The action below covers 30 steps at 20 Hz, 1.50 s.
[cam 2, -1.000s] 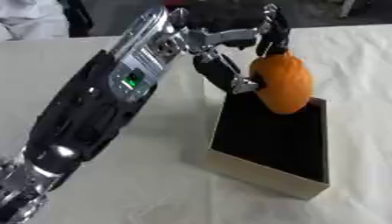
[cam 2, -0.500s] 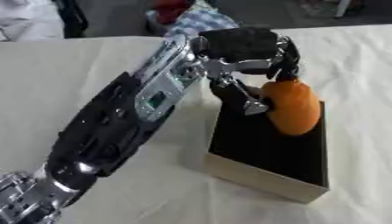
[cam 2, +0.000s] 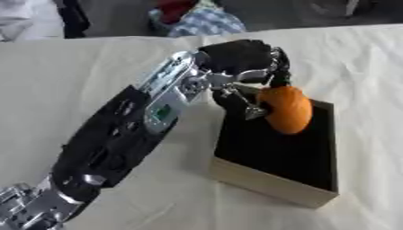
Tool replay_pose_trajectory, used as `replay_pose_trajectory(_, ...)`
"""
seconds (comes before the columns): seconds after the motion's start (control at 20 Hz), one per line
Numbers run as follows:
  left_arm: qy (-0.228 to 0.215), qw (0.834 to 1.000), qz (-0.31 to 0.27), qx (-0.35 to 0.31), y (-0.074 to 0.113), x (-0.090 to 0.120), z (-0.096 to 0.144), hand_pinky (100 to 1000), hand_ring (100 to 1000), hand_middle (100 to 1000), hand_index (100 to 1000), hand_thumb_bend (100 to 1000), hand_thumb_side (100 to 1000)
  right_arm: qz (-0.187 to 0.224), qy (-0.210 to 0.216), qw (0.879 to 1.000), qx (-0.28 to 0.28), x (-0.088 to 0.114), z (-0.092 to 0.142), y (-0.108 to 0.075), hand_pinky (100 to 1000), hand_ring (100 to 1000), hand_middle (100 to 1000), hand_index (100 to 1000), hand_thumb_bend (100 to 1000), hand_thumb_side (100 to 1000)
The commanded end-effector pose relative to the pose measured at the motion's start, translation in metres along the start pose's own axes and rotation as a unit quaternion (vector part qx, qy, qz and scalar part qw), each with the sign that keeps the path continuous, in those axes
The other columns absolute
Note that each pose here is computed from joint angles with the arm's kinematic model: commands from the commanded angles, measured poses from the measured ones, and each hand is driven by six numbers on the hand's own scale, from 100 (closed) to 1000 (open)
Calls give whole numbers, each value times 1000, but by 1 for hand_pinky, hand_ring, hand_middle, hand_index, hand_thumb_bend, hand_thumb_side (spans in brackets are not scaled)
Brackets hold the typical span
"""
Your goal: Pick up objects on the table and place them in the box.
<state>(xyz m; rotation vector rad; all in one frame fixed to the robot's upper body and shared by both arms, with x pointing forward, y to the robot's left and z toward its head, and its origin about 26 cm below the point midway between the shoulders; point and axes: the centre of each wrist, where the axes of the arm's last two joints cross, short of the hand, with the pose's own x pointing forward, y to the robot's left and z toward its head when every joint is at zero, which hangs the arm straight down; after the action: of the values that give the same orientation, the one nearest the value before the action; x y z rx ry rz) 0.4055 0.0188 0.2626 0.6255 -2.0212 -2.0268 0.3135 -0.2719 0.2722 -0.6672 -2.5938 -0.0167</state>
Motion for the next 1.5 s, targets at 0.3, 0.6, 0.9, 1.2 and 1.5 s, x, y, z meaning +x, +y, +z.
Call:
replay_pose_trajectory(0.3,2,999,-9,-35,-19,-5,-6,467,586,555,597,190,100,-2,-14,1000,-6,6,-5,-4,588,685,576,774,100,806)
replay_pose_trajectory(0.6,-2,998,-22,-64,-29,-7,-6,593,694,672,725,409,100,-2,-14,1000,-8,6,-5,-4,587,684,576,774,100,806)
replay_pose_trajectory(0.9,-2,997,-36,-70,-31,-9,-5,638,760,766,832,608,232,-3,-12,1000,-8,5,-4,-4,587,684,576,773,100,806)
replay_pose_trajectory(1.2,-2,998,-33,-57,-27,-8,-3,627,748,755,818,546,237,-2,-10,1000,-7,5,-3,-4,587,684,576,773,100,805)
replay_pose_trajectory(1.5,-13,1000,-17,-6,-1,-1,2,611,729,743,804,468,250,-1,-9,1000,-6,5,-3,-4,588,685,576,773,100,804)
